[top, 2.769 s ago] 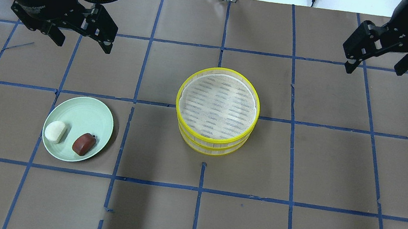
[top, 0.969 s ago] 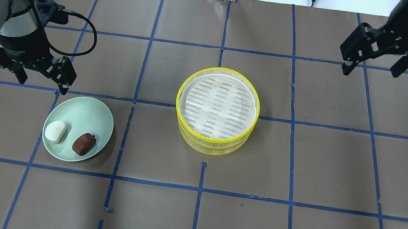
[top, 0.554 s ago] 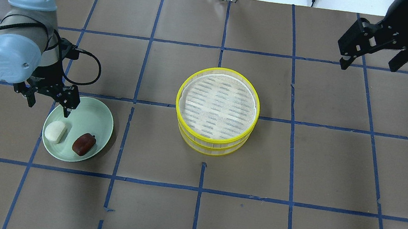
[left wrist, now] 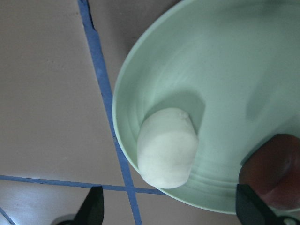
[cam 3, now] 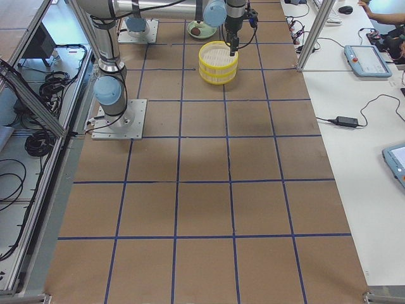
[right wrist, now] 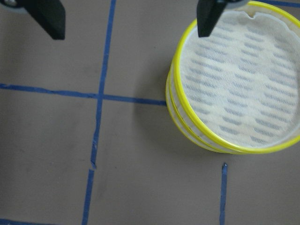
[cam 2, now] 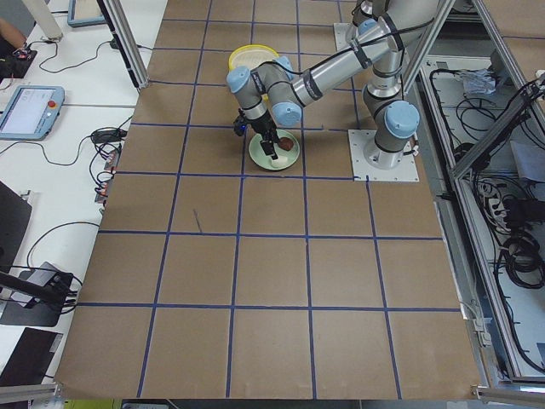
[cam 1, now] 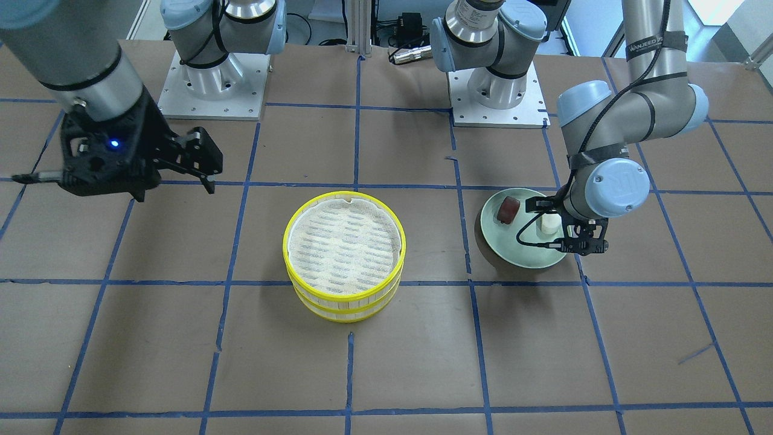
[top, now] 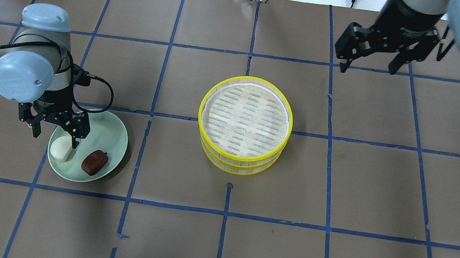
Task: Place buns in different layers of steamer
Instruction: 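Grasp the white bun with the left gripper while the right grips the top tier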
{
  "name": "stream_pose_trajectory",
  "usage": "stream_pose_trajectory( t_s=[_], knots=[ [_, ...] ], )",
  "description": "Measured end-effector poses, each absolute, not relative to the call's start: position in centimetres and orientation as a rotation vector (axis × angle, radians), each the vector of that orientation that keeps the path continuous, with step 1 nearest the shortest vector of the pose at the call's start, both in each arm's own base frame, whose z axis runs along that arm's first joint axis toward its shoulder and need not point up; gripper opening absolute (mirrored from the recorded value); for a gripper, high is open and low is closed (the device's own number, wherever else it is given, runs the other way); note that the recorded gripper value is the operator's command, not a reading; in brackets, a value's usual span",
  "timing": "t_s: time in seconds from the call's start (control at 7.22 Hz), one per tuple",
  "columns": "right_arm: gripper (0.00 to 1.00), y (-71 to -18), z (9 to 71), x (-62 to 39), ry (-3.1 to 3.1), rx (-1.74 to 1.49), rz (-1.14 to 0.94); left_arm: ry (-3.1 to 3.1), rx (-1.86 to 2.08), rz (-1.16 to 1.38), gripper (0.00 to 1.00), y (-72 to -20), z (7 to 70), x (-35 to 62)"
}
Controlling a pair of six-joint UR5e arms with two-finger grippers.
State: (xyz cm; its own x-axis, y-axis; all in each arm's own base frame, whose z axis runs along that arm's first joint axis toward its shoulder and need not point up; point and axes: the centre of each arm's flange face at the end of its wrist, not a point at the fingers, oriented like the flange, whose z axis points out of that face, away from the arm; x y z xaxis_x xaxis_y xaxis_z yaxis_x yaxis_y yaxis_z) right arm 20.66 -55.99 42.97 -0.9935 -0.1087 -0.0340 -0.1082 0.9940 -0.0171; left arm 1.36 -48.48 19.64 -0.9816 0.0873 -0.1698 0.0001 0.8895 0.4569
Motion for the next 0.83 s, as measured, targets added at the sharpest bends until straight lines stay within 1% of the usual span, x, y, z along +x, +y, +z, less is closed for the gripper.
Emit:
stream_pose_trajectory(
  t_s=[0.14, 0.28, 0.42, 0.69, 0.83],
  knots=[
    [0.95, -56.7, 40.1, 23.5, 3.100, -0.150, -0.031, 2.871, 0.068, 0.705, 0.89, -48.5, 18.9, 1.4],
    [0.94, -56.9, 37.6, 24.7, 3.100, -0.146, -0.018, 2.872, 0.068, 0.712, 0.82, -48.6, 18.4, 1.4],
    [0.94, -56.6, 35.1, 25.1, 3.103, -0.146, 0.002, 2.876, 0.066, 0.716, 0.55, -48.6, 18.1, 1.4],
    [0.78, -55.4, 31.0, 25.0, 3.112, -0.147, 0.022, 2.880, 0.061, 0.715, 0.06, -48.6, 18.0, 1.3],
    [0.72, -55.0, 30.1, 24.9, 3.119, -0.143, 0.038, 2.880, 0.059, 0.713, 0.01, -48.7, 17.9, 1.3]
  ],
)
